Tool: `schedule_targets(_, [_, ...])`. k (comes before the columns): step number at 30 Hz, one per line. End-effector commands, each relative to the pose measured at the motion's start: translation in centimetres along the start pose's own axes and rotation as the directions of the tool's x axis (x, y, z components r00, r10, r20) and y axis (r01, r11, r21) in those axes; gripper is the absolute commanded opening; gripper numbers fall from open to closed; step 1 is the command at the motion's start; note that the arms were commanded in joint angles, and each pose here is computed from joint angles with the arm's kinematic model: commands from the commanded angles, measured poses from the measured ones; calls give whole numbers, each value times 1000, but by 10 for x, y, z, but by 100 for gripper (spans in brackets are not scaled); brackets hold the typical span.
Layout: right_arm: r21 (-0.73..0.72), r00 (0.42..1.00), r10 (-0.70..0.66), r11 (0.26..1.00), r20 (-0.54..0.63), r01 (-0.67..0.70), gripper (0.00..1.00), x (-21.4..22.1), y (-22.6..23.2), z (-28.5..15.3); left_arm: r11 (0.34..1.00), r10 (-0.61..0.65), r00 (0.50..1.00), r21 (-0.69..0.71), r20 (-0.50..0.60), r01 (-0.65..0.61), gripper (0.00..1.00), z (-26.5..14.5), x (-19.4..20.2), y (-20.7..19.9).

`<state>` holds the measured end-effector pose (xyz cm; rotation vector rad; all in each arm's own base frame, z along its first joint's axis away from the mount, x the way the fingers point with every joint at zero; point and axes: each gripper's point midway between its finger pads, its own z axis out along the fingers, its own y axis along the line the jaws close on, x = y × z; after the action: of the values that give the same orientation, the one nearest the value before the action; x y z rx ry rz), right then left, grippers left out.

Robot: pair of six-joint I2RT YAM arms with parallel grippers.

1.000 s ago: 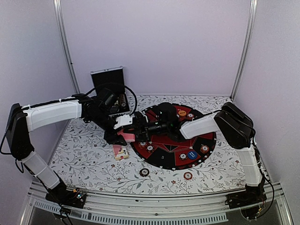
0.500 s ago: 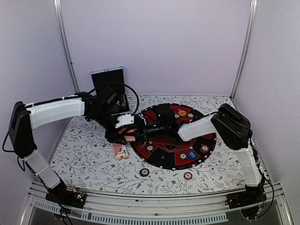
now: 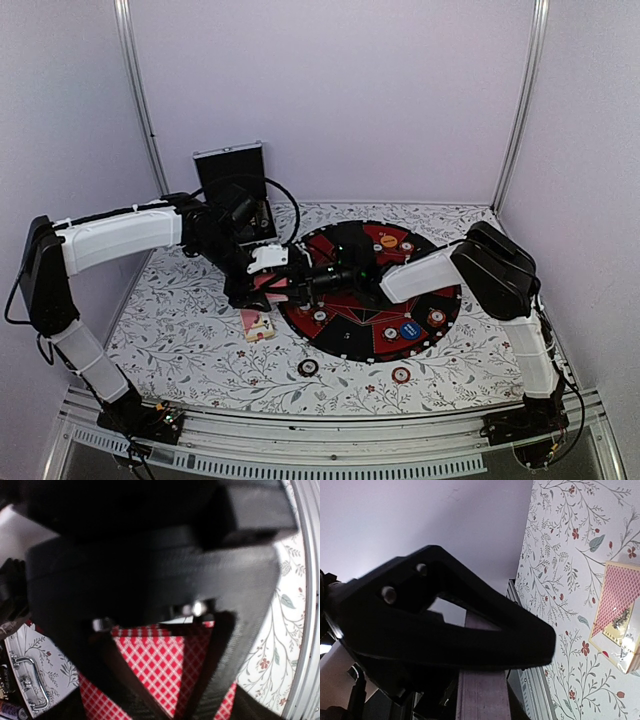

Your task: Distribute texas hold em gaming equipment

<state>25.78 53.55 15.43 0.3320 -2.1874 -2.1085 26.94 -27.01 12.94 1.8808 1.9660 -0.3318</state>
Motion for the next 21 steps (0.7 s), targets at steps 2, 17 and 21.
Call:
schedule_targets(2, [31, 1000, -4, 1000, 24, 3, 0, -2, -1, -5, 999, 33, 998, -43, 59, -31, 99, -11, -19, 2])
schedule_targets(17, [-80, 998, -54, 995, -21, 52, 0, 7, 30, 1, 997, 68, 998, -27, 6, -68, 100, 13, 3, -6])
schedule_targets(21, [-86, 998, -46, 995, -33, 43, 0, 7, 30, 3, 997, 66, 998, -49, 2, -66, 100, 15, 3, 0])
